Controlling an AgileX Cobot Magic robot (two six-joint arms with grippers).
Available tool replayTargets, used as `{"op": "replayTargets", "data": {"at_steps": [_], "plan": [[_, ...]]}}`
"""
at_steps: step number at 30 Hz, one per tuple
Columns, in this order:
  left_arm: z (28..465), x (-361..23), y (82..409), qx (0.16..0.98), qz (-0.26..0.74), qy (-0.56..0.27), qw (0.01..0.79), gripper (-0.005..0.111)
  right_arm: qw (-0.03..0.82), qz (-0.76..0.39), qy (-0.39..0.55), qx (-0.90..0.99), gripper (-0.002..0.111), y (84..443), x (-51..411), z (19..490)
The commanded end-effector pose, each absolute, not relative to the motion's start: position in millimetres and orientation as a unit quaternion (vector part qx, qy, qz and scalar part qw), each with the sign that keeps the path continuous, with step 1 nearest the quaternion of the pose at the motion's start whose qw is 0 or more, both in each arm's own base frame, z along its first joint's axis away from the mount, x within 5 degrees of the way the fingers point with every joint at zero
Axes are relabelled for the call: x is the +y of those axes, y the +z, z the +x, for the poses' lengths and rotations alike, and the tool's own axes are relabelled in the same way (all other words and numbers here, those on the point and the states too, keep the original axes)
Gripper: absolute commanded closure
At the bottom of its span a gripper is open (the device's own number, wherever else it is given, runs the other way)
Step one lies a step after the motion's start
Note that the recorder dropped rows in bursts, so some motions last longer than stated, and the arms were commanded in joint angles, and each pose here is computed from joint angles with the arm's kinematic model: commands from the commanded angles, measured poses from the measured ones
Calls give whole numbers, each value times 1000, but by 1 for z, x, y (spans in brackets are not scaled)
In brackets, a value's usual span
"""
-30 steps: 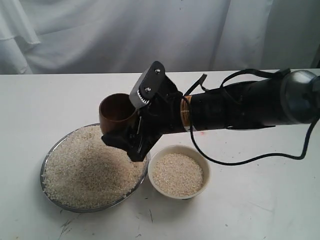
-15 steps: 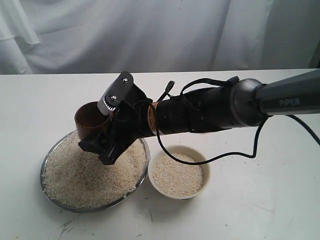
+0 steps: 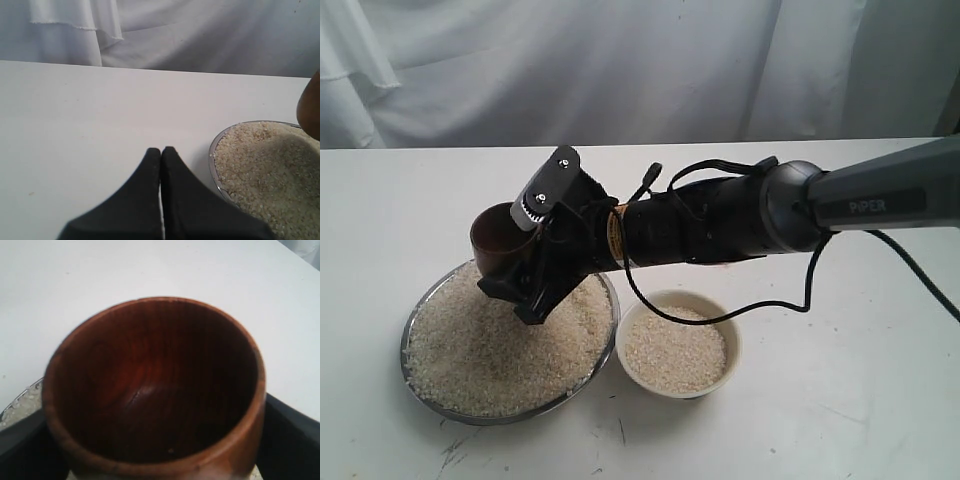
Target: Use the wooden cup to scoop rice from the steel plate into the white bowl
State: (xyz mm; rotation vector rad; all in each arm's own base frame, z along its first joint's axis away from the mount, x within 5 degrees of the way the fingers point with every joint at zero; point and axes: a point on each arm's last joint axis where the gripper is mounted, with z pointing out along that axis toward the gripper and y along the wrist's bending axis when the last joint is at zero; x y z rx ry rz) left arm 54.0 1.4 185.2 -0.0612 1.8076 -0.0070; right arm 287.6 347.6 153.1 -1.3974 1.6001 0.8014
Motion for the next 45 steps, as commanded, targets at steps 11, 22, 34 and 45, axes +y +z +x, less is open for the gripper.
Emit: {"op": "replayTargets", "data": {"at_steps": [11,22,34,45], "plan": [[54,1,184,784,-28,-3,621,107,410,-545,342,647,108,148,353,284],[54,1,184,784,-28,-3,621,107,391,-550,358,645,100,135,360,276],[54,1,184,784,-28,-3,621,107,388,-551,360,645,54,131,361,276],[54,1,184,784,-28,-3,621,107,397,-528,346,666,43,137,358,281]]}}
